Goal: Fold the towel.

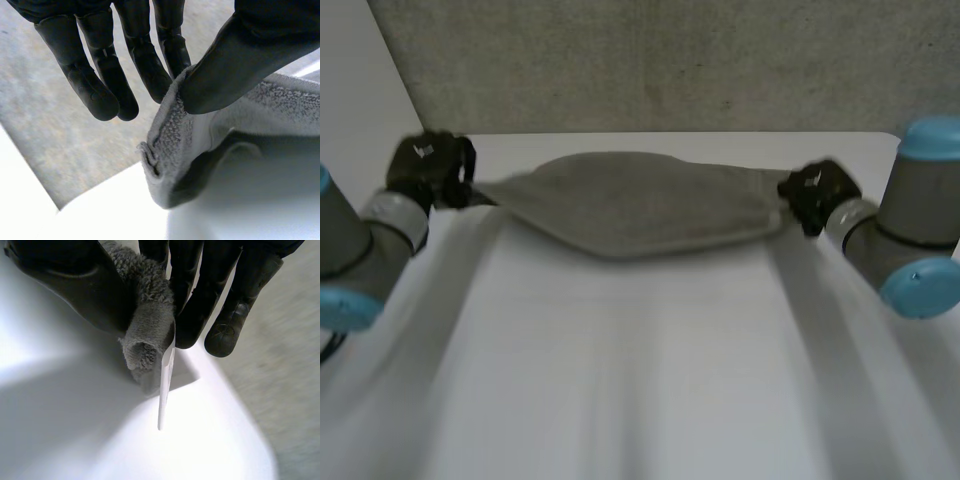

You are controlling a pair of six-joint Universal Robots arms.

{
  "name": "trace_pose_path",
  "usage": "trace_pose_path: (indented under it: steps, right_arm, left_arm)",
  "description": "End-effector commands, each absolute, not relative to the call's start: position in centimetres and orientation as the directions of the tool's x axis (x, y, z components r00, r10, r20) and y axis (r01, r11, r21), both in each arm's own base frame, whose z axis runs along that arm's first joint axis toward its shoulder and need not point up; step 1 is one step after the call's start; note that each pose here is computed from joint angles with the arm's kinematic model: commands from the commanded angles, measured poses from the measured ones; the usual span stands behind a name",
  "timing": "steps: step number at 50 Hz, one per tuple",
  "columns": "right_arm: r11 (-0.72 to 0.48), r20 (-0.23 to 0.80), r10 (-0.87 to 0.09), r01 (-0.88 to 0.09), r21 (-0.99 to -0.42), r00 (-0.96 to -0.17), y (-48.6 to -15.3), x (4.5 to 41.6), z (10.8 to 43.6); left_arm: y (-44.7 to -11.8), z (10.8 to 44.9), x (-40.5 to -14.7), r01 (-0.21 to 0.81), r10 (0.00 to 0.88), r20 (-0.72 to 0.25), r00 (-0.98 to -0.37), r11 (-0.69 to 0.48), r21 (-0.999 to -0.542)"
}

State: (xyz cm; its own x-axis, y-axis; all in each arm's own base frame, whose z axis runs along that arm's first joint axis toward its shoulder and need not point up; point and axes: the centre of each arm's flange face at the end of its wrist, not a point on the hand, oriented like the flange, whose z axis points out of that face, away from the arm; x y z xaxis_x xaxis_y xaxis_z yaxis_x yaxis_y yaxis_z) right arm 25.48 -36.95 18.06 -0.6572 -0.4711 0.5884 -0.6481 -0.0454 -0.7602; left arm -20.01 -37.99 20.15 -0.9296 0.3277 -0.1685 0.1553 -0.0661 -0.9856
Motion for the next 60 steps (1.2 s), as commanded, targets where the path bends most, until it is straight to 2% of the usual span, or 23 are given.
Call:
trace_pose_path:
  steps: [1, 3, 5, 10, 19, 21, 26, 31, 35, 37, 38, 40, 43, 45, 46, 48, 49, 50, 51, 53, 54, 56, 60]
  right_arm:
    - [0.05, 0.544, -0.535, -0.667, -0.743, -0.646, -35.4, 25.0, 14.3]
    - [0.051, 0.544, -0.529, -0.664, -0.746, -0.652, -35.2, 24.9, 14.7]
    - [0.019, 0.557, -0.503, -0.652, -0.758, -0.661, -34.5, 24.7, 17.3]
    - [-0.01, 0.551, -0.47, -0.62, -0.785, -0.69, -32.8, 24.1, 20.6]
    - [-0.069, 0.553, -0.392, -0.576, -0.814, -0.735, -30.0, 22.3, 27.6]
    - [-0.1, 0.565, -0.345, -0.569, -0.816, -0.749, -29.0, 21.1, 30.7]
    - [-0.173, 0.582, -0.301, -0.557, -0.812, -0.755, -27.9, 20.8, 34.7]
    - [-0.165, 0.584, -0.309, -0.562, -0.81, -0.751, -28.2, 20.6, 36.0]
    - [-0.077, 0.576, -0.362, -0.593, -0.802, -0.733, -30.5, 20.8, 33.5]
    - [-0.02, 0.597, -0.414, -0.649, -0.761, -0.687, -32.3, 21.4, 30.9]
    - [-0.02, 0.597, -0.415, -0.649, -0.76, -0.687, -32.3, 21.4, 30.9]
    - [-0.007, 0.63, -0.438, -0.699, -0.715, -0.641, -34.1, 22.3, 28.9]
    - [-0.007, 0.646, -0.432, -0.714, -0.701, -0.63, -35.2, 22.7, 28.1]
    - [-0.022, 0.667, -0.386, -0.716, -0.698, -0.637, -37.2, 23.8, 27.8]
    - [-0.022, 0.667, -0.386, -0.716, -0.698, -0.638, -37.2, 23.8, 27.9]
    - [-0.108, 0.685, -0.265, -0.685, -0.72, -0.678, -39.1, 24.9, 30.5]
    - [-0.109, 0.685, -0.264, -0.685, -0.72, -0.678, -39.1, 24.9, 30.5]
    - [-0.181, 0.677, -0.184, -0.652, -0.736, -0.713, -39.8, 25.3, 32.5]
    - [-0.182, 0.677, -0.183, -0.652, -0.736, -0.713, -39.9, 25.3, 32.5]
    - [-0.32, 0.609, -0.065, -0.561, -0.763, -0.791, -40.9, 25.8, 35.5]
    - [-0.321, 0.608, -0.065, -0.561, -0.763, -0.791, -40.9, 25.8, 35.6]
    - [-0.42, 0.55, -0.006, -0.497, -0.76, -0.835, -40.9, 25.8, 37.8]
    - [-0.452, 0.54, 0.01, -0.486, -0.748, -0.841, -39.2, 25.3, 40.0]
  left_arm:
    - [-34.1, 17.4, -20.3, 0.294, 0.405, -0.309, -0.86, -0.1, -0.95]
    - [-33.5, 17.4, -20.3, 0.32, 0.414, -0.336, -0.846, -0.11, -0.941]
    - [-33.2, 18.0, -20.3, 0.332, 0.411, -0.355, -0.839, -0.13, -0.934]
    - [-32.4, 23.2, -19.5, 0.318, 0.34, -0.39, -0.856, -0.25, -0.915]
    - [-30.1, 30.8, -18.4, 0.25, 0.267, -0.37, -0.89, -0.393, -0.885]
    - [-29.3, 33.5, -17.8, 0.222, 0.245, -0.351, -0.904, -0.432, -0.874]
    - [-28.8, 35.6, -17.6, 0.197, 0.247, -0.328, -0.912, -0.439, -0.877]
    - [-30.2, 34.3, -17.6, 0.208, 0.262, -0.317, -0.911, -0.37, -0.905]
    - [-32.1, 31.7, -17.7, 0.216, 0.29, -0.297, -0.91, -0.28, -0.935]
    - [-34.0, 29.1, -18.3, 0.236, 0.328, -0.288, -0.9, -0.189, -0.953]
    - [-34.0, 29.0, -18.3, 0.236, 0.328, -0.288, -0.9, -0.188, -0.953]
    - [-36.0, 26.1, -19.1, 0.291, 0.36, -0.308, -0.881, -0.103, -0.951]
    - [-36.8, 25.2, -19.9, 0.329, 0.37, -0.334, -0.867, -0.081, -0.941]
    - [-38.5, 24.8, -21.0, 0.408, 0.352, -0.41, -0.841, -0.083, -0.909]
    - [-38.5, 24.8, -21.0, 0.409, 0.352, -0.411, -0.841, -0.084, -0.909]
    - [-40.5, 27.2, -21.4, 0.437, 0.271, -0.463, -0.844, -0.154, -0.886]
    - [-40.5, 27.3, -21.4, 0.437, 0.27, -0.464, -0.844, -0.154, -0.886]
    - [-41.2, 29.4, -21.3, 0.423, 0.221, -0.463, -0.858, -0.207, -0.882]
    - [-41.2, 29.4, -21.3, 0.423, 0.221, -0.463, -0.858, -0.208, -0.882]
    - [-41.7, 34.1, -21.5, 0.346, 0.16, -0.41, -0.898, -0.32, -0.882]
    - [-41.7, 34.1, -21.5, 0.345, 0.16, -0.409, -0.898, -0.32, -0.882]
    - [-41.5, 38.6, -21.1, 0.232, 0.132, -0.312, -0.941, -0.419, -0.878]
    - [-40.9, 41.2, -20.8, 0.132, 0.151, -0.226, -0.962, -0.467, -0.874]
